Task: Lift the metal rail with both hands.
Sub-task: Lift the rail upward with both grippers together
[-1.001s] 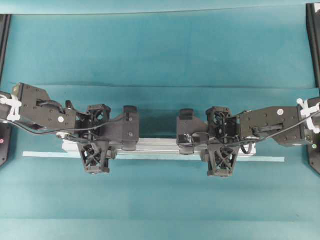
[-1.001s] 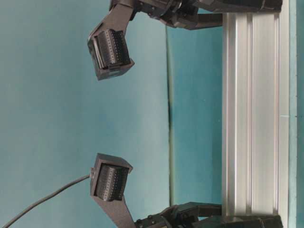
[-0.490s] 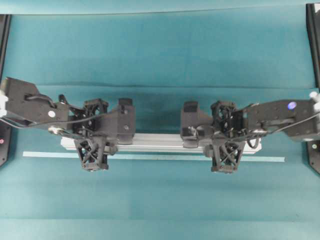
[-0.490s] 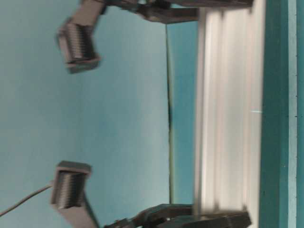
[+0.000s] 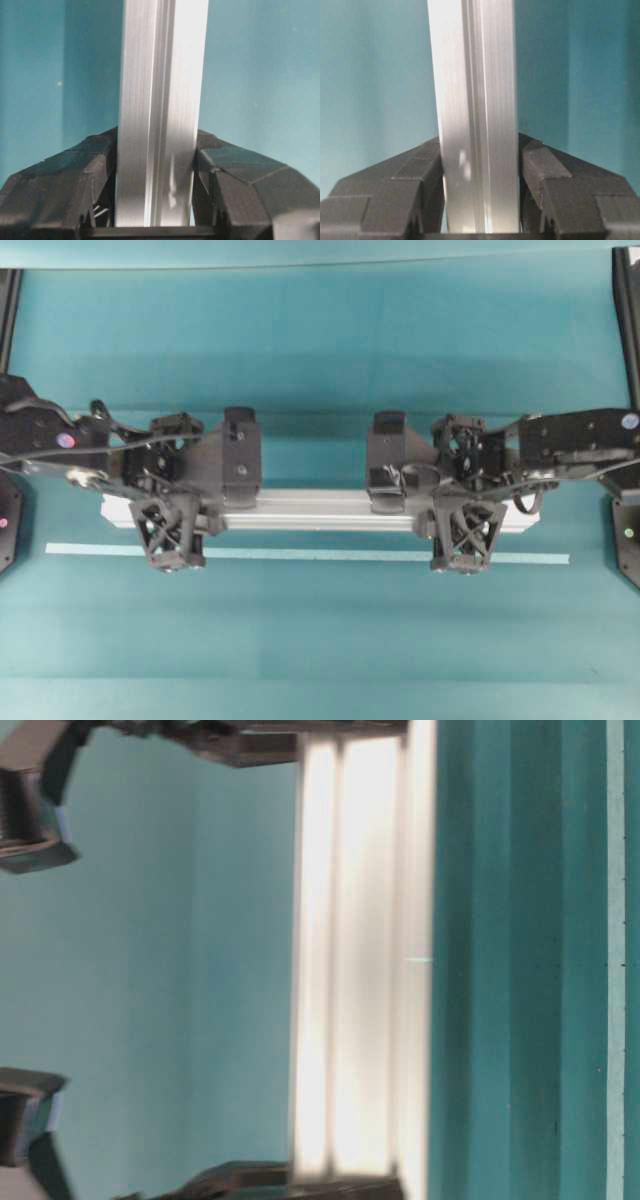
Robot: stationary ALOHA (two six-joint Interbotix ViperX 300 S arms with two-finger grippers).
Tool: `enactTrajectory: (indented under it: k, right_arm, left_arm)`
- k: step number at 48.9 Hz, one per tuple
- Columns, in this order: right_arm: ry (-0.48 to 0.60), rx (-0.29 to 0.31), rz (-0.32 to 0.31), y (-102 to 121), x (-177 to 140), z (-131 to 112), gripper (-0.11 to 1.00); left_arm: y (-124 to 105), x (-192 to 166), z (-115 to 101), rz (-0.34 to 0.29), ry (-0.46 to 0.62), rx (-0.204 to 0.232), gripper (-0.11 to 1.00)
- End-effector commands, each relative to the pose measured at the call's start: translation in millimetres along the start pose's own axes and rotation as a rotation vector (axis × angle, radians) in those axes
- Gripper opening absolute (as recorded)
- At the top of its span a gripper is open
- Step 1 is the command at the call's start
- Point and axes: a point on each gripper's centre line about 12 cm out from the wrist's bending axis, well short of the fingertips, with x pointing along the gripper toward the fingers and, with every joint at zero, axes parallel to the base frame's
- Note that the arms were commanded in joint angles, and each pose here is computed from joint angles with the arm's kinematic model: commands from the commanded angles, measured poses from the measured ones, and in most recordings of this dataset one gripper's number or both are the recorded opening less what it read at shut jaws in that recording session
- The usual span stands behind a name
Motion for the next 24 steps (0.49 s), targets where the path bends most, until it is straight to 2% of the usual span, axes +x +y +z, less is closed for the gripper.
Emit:
enactTrajectory:
  k: [1,8,24]
  right_arm:
    - [-0.027,0.008,0.008,2,-19,11,0.39]
    - [-0.03,0.013,0.011,4,-39,22,0.39]
    - [-0.025,0.021,0.015,6,-87,42,0.39]
  left_arm:
    - [1,-28,14,-0.003,-0.072,-0.014,0.36]
    - [1,-48,20,-0.004,-0.107,-0.012,0.36]
    - [2,-85,38,0.0,-0.105,-0.02,0.36]
